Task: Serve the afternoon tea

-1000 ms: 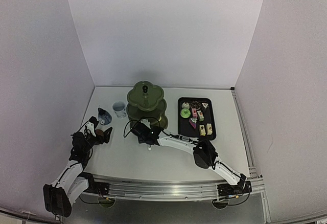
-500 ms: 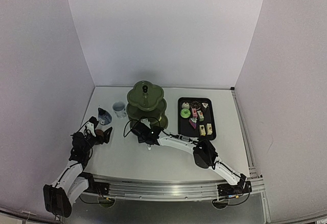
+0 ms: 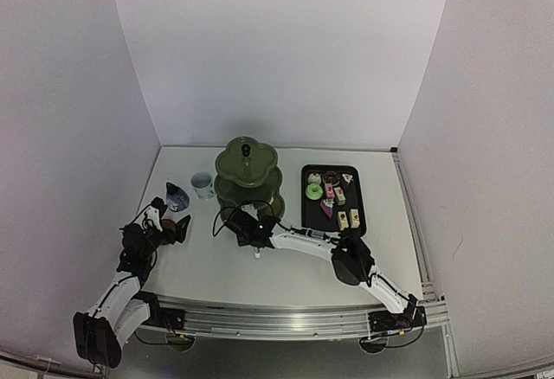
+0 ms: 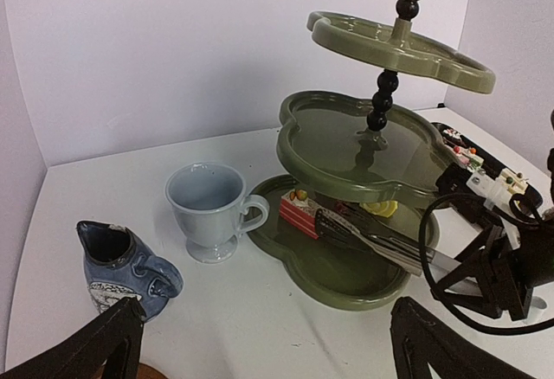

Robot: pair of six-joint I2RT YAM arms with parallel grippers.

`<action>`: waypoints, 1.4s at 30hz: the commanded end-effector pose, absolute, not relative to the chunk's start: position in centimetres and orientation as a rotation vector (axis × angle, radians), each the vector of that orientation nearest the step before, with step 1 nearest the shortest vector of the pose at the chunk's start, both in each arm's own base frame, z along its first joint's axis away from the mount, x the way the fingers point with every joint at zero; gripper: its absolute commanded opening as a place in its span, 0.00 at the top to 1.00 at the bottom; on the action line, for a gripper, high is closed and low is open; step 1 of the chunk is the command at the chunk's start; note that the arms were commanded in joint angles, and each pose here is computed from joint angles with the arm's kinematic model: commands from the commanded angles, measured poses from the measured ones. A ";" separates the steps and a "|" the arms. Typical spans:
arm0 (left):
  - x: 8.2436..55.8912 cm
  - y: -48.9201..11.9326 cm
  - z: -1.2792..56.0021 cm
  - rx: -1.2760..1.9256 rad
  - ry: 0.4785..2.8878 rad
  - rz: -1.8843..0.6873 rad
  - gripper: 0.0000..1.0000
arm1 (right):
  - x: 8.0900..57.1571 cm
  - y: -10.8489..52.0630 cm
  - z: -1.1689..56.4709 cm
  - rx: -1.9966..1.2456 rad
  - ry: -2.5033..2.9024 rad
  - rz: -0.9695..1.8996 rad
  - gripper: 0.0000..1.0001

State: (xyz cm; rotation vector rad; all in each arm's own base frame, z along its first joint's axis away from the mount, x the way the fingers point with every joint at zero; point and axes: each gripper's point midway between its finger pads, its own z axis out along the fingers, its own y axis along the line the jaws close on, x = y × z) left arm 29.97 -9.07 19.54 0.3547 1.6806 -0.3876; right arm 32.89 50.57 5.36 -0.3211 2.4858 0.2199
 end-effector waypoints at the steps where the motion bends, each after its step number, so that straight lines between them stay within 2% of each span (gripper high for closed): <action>1: 29.7 -9.4 20.1 0.366 1.655 -0.405 0.00 | 31.3 50.6 10.7 -0.259 2.451 0.331 0.64; 10: 29.7 -9.4 20.1 0.366 1.655 -0.406 0.00 | 28.9 51.8 9.6 -0.333 2.515 0.396 0.70; 28: 29.7 -9.4 20.0 0.367 1.655 -0.401 0.00 | 32.6 52.5 7.6 -0.260 2.484 0.360 0.74; 35: 29.7 -9.4 20.0 0.370 1.656 -0.403 0.00 | 34.3 51.8 7.8 -0.171 2.454 0.332 0.81; 42: 29.7 -9.5 19.9 0.371 1.659 -0.403 0.00 | 34.8 51.6 7.6 -0.142 2.444 0.321 0.81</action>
